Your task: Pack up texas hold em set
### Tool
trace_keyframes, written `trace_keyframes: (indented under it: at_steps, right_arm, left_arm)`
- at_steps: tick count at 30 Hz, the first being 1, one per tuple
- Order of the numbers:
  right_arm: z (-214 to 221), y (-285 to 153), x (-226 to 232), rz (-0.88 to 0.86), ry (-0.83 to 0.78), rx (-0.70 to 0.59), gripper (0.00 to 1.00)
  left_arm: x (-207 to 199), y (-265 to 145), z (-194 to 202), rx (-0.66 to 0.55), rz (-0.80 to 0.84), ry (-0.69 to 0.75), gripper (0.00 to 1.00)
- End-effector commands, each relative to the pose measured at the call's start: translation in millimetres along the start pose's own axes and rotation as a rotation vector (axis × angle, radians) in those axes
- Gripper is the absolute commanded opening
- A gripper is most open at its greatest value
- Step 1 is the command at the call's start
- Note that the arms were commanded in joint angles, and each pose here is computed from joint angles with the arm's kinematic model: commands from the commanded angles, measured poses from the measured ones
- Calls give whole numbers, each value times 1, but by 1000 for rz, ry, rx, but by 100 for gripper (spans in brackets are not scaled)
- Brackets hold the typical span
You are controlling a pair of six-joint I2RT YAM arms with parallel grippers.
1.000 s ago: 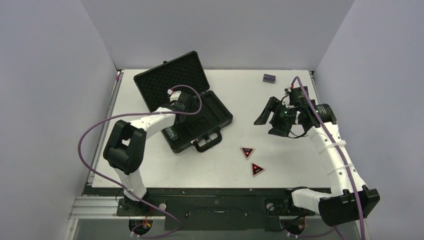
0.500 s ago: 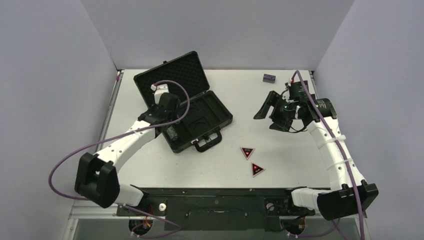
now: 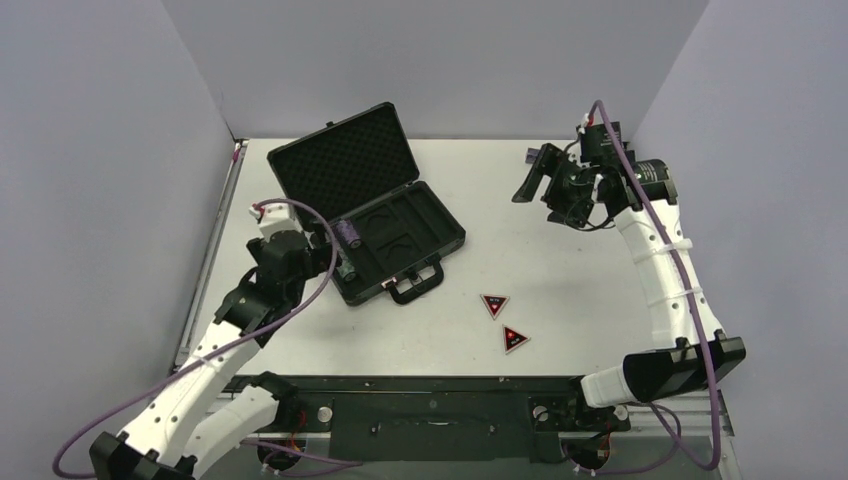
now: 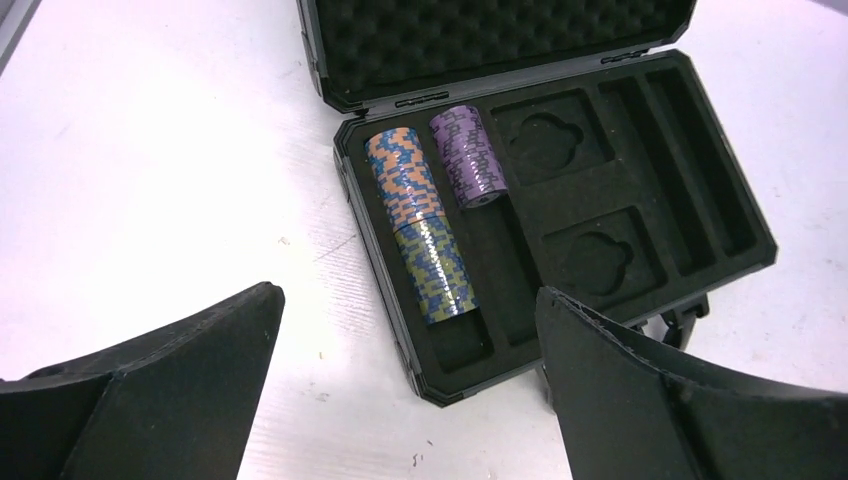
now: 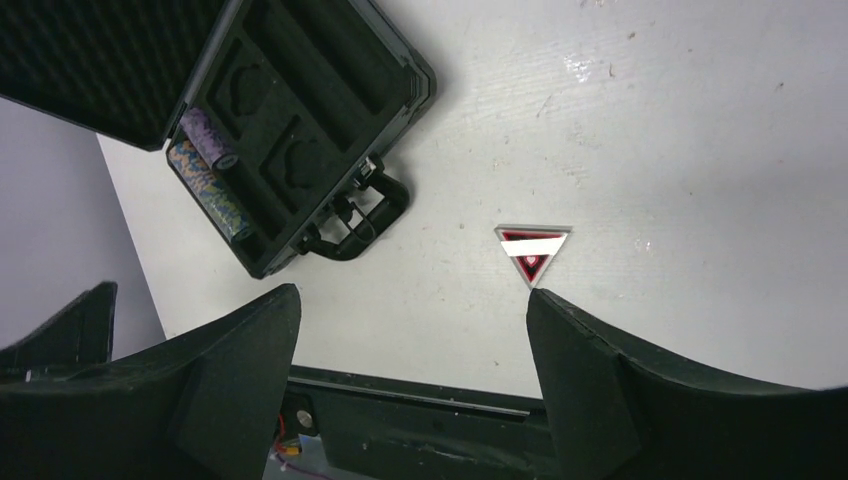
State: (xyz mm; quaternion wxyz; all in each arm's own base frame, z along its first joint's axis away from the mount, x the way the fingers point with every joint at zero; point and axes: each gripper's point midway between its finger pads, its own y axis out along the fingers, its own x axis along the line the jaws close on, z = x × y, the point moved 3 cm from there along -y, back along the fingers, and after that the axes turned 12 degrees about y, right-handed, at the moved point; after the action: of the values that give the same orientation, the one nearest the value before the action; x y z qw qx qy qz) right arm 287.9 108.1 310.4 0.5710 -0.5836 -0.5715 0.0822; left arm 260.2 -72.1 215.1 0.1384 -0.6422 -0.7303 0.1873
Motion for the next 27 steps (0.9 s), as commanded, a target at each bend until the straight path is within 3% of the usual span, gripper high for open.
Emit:
trace_keyframes:
  at_steps: [1,7,13,21,27]
  right_arm:
    - [-21,4,-2,74,-28,-34,79]
    - [-53,15,1,149,43,-96,79]
    - [-82,44,-4,173,302,-194,81]
    - [-130,84,-4,208,662,-377,85]
    - [-158,133,-11,227,875,-415,86]
  left_arm:
    - [8,-19,1,-55,44,-46,96]
    - [15,-35,20,-78,106,-80,96]
    - [22,-48,45,-41,142,-88,96]
    - [29,-56,39,-89,148,-22,96]
    - [31,-51,45,-62,120,-15,96]
